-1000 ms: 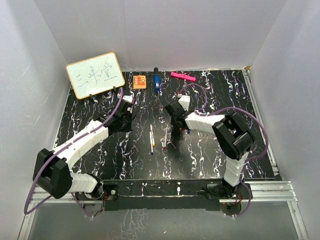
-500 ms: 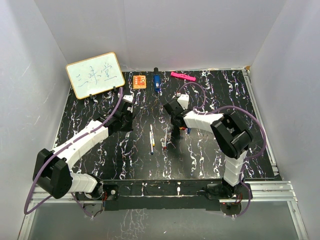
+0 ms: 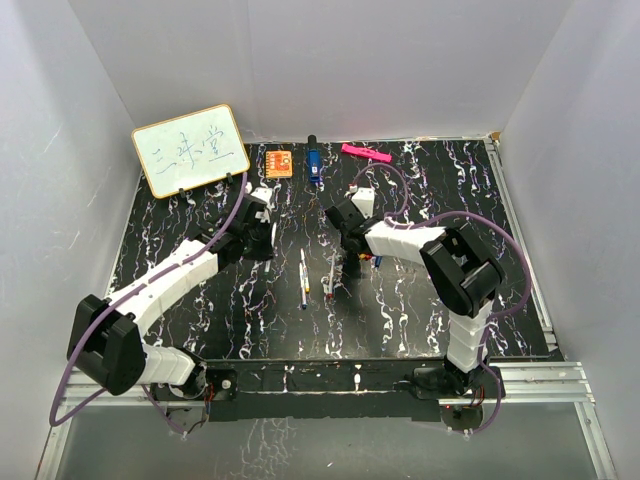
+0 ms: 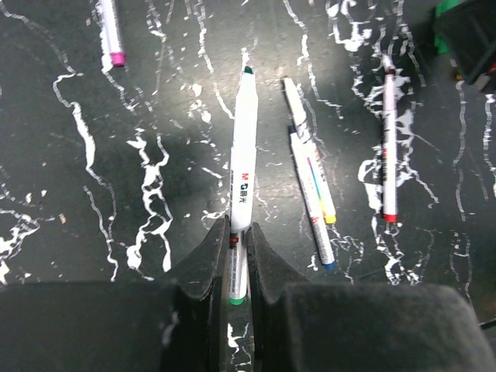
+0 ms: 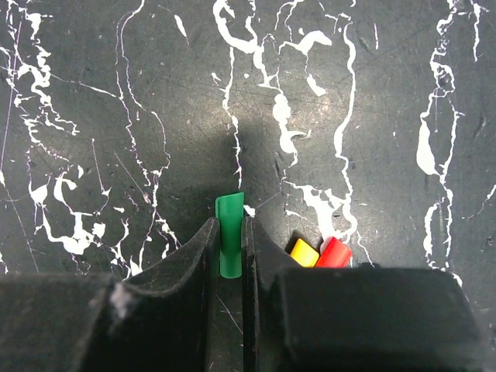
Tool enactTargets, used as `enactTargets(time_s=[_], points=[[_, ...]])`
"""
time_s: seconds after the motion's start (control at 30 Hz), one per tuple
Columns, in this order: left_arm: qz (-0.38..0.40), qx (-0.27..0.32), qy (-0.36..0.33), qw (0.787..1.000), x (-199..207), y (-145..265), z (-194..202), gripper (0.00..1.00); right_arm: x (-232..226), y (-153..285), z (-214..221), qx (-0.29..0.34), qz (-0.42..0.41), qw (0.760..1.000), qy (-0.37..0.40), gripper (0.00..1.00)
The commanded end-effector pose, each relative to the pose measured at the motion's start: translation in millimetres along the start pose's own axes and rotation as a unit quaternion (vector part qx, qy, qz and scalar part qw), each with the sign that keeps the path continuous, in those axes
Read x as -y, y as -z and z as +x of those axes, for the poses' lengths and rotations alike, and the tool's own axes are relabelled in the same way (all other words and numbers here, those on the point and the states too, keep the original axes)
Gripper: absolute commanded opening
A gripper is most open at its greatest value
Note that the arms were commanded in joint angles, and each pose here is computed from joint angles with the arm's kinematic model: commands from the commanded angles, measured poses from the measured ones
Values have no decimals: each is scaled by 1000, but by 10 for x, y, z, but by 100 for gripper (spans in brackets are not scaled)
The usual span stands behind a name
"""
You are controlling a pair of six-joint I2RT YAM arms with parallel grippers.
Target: Insert the pens into the pen caps
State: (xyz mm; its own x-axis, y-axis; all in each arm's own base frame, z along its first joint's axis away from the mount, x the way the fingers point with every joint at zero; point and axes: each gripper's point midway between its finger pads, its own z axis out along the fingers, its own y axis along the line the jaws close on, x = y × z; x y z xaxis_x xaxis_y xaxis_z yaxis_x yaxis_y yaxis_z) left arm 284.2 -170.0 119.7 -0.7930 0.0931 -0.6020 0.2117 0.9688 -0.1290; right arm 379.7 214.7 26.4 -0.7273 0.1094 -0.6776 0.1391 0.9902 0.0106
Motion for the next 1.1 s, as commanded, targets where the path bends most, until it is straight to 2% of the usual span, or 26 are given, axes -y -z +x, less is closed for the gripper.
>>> enactTargets(time_s=[0.0,0.23,0.57,0.87,1.07], points=[[65,21,-4,998,231,24,-129,0,-144,283,-619,72,-44,996,-23,0],[154,72,5,985,512,66,-187,0,-96,730,-1125,167,-164,967,-99,0],[284,104,1,953,1085,94,-81,0,-130,1634,-1385,314,-349,874,-125,0],[359,111,-9,927,1486,178,-21,0,-75,2174,-1442,394,-427,804,-126,0],[397,132,-3,908,1614,291,-75,0,-57,2382,-1387,416,-474,762,-149,0]])
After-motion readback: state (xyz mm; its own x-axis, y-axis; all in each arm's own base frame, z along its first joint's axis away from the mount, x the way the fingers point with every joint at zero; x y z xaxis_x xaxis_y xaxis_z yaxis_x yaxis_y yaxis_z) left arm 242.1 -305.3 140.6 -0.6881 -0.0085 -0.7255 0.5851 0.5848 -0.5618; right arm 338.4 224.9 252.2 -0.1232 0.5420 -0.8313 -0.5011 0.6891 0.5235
